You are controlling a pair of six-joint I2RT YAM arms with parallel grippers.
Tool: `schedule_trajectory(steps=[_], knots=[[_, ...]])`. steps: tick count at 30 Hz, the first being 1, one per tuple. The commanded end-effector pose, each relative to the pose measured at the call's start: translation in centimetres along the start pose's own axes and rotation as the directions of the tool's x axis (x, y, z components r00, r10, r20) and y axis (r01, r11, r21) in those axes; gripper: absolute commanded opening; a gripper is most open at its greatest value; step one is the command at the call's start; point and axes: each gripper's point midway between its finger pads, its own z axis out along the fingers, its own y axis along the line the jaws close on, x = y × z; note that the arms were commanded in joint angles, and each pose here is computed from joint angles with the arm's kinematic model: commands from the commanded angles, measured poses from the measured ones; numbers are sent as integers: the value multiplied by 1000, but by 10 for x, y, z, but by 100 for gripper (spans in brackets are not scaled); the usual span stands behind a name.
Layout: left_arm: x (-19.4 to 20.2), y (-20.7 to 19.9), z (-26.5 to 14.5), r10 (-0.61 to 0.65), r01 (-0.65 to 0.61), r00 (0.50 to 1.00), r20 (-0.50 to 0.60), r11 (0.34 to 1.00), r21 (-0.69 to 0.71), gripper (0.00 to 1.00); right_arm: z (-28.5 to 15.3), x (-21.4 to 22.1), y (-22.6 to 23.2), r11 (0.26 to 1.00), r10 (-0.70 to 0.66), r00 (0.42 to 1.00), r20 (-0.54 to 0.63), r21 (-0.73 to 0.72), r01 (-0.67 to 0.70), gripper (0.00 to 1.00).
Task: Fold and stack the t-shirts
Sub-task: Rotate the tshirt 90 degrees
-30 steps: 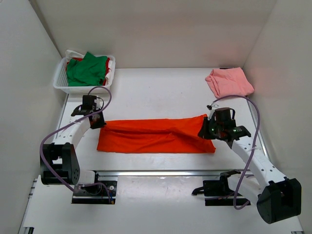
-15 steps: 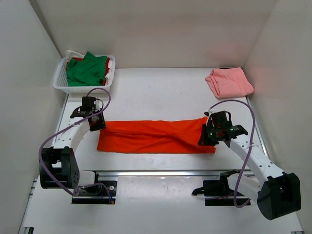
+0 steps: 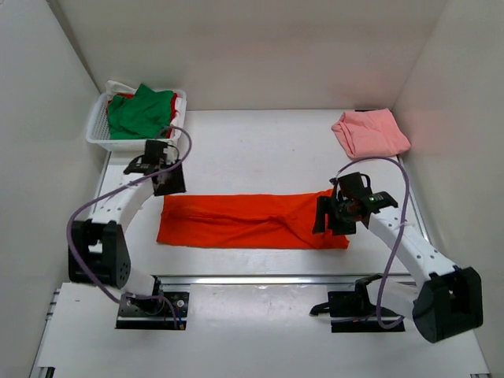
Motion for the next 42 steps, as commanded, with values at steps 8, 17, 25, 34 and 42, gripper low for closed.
schedule_trajectory(steps=[8,17,25,34,42], knots=[[121,-36,55,135,-147,885,-446,989,7,54,87,-71,10,1000,-7,1000,-26,25,7,65],[220,-68,-4,222,-86,665,-713,971,222,47,213,-227,60,977,-201,972,-125,-96,190,65],[207,-120,-66,313,74,704,-638,860,505,48,161,-353,99,931,-254,920,297,-182,316,68],[-2,-193,-67,92,57,981,-171,707,705,53,-10,-367,130,915,-305,789,534,-66,398,62],[-71,-240,55,106,34,978,-179,767,641,52,24,-136,181,856,-229,901,368,-365,366,0]])
